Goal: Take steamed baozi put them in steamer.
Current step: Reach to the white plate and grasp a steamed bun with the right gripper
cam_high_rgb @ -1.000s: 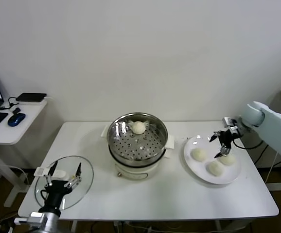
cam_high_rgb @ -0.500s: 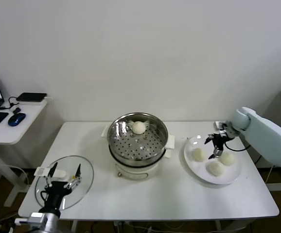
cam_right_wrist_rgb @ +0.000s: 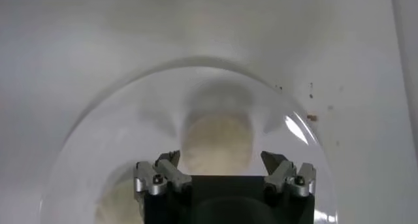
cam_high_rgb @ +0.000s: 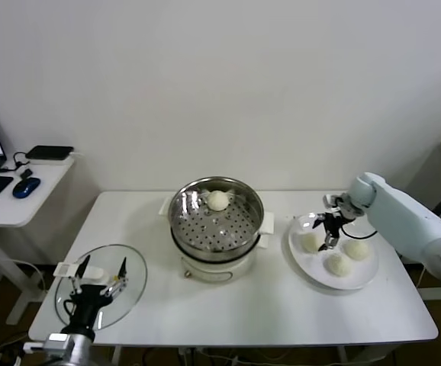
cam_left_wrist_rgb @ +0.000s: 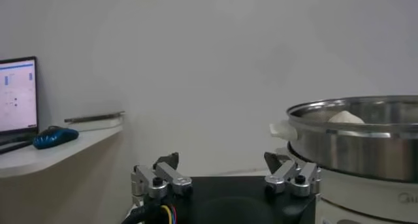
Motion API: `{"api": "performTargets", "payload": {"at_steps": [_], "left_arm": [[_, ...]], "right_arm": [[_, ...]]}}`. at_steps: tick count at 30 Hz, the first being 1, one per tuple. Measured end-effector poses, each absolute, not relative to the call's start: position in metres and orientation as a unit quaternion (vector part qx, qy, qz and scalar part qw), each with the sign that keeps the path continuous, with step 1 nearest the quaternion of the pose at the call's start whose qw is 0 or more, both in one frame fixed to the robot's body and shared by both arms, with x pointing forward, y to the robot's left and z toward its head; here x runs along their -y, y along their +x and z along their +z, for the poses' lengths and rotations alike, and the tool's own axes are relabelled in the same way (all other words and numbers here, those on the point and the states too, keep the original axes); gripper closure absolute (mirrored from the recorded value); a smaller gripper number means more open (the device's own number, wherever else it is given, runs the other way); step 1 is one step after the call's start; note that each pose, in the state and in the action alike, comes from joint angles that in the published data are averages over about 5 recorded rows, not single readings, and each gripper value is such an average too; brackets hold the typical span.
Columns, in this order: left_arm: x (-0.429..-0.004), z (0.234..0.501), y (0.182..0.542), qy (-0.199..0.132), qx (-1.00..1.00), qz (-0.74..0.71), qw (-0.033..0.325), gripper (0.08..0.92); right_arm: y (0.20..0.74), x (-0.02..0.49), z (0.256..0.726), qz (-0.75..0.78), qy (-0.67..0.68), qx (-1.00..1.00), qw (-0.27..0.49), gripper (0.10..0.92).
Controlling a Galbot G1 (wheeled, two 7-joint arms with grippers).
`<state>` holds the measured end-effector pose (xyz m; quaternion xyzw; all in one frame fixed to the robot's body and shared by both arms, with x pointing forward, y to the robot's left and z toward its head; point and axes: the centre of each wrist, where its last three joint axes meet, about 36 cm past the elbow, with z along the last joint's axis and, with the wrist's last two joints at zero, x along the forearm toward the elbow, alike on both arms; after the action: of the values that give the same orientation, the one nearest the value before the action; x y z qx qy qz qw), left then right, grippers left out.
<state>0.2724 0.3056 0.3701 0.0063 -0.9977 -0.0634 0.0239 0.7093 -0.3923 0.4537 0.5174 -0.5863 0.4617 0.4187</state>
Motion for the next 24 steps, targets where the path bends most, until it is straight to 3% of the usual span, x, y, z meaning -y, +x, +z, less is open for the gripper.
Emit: {"api": "performTargets", "payload": {"at_steps": [18,24], "left_arm": [[-0.306,0.370,0.272,0.007,0.998,-0.063,0.024,0.177],[-0.306,0.370,0.272,0.008,0.998,-0.063,0.024,0.177]], "right_arm": [[0.712,0.384,0.440,0.459,0.522,0.579,0.425,0.200],[0.712,0.386,0.439,0.458,0.522,0.579,0.428,0.243]]}}
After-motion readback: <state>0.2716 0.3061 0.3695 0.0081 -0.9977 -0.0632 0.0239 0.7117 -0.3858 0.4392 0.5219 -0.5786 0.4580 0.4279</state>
